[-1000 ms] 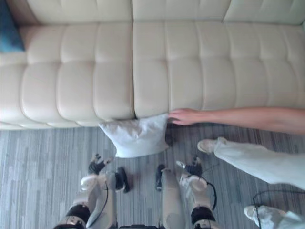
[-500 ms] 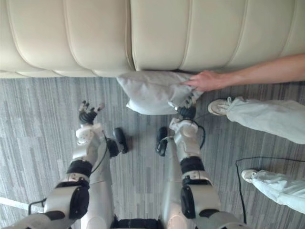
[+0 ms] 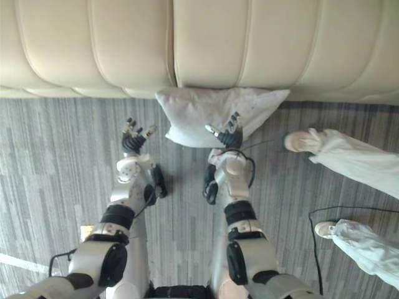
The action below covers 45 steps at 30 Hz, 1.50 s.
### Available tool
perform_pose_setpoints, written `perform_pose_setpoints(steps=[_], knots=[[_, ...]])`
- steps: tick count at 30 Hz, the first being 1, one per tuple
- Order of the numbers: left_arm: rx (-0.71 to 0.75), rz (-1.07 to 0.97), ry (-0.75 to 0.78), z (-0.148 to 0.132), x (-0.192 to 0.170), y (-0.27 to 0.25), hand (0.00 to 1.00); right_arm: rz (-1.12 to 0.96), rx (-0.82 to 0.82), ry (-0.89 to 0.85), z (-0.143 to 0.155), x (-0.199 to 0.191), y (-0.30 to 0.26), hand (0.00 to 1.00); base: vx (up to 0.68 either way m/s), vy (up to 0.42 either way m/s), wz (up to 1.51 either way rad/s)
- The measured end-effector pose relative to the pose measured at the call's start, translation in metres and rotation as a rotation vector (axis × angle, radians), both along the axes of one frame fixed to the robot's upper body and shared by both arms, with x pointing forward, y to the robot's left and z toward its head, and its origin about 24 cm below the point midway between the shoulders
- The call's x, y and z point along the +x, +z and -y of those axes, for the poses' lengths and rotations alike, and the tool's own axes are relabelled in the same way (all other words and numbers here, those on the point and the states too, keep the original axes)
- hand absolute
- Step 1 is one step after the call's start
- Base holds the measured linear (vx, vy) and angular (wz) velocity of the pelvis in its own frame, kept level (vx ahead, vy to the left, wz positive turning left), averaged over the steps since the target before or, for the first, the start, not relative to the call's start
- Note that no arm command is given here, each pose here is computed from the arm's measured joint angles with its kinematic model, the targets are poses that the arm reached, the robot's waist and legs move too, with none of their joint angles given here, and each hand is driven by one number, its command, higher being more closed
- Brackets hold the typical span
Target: Pick up cushions and gather them together orderly.
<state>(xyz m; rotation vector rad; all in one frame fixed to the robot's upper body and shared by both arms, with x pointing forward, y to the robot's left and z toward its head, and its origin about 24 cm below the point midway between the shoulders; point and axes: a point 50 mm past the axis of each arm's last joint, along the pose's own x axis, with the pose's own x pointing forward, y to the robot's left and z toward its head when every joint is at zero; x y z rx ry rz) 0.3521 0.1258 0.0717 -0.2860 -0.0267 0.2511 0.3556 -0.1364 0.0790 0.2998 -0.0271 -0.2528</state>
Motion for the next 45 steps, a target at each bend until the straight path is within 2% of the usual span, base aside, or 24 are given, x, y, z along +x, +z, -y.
perform_pose_setpoints(steps=[6,14,16,20,26,33,45], knots=[[0.009,-0.152,0.003,-0.014,-0.038,-0.057,0.00,-0.225,-0.005,-0.048,0.023,-0.049,-0.076,0.00,0.05,-0.004,-0.08],[0.058,-0.513,0.002,-0.044,-0.120,-0.149,0.00,-0.584,0.010,-0.114,0.052,-0.153,-0.168,0.00,0.15,-0.018,-0.07],[0.051,-0.653,0.004,-0.049,-0.153,-0.177,0.00,-0.748,0.025,-0.147,0.063,-0.195,-0.197,0.00,0.20,0.005,-0.02],[0.043,-0.802,0.028,-0.058,-0.190,-0.200,0.00,-0.874,0.060,-0.176,0.068,-0.232,-0.216,0.00,0.15,0.018,-0.11],[0.032,-0.948,0.031,-0.062,-0.226,-0.219,0.00,-0.952,0.103,-0.200,0.071,-0.252,-0.226,0.00,0.10,0.033,-0.20],[0.039,-0.981,0.024,-0.059,-0.232,-0.222,0.00,-0.995,0.134,-0.198,0.070,-0.260,-0.232,0.00,-0.01,0.023,-0.38],[0.171,-1.048,-0.026,-0.081,-0.237,-0.224,0.00,-1.026,0.101,-0.163,0.074,-0.247,-0.233,0.00,-0.01,-0.193,-0.23]])
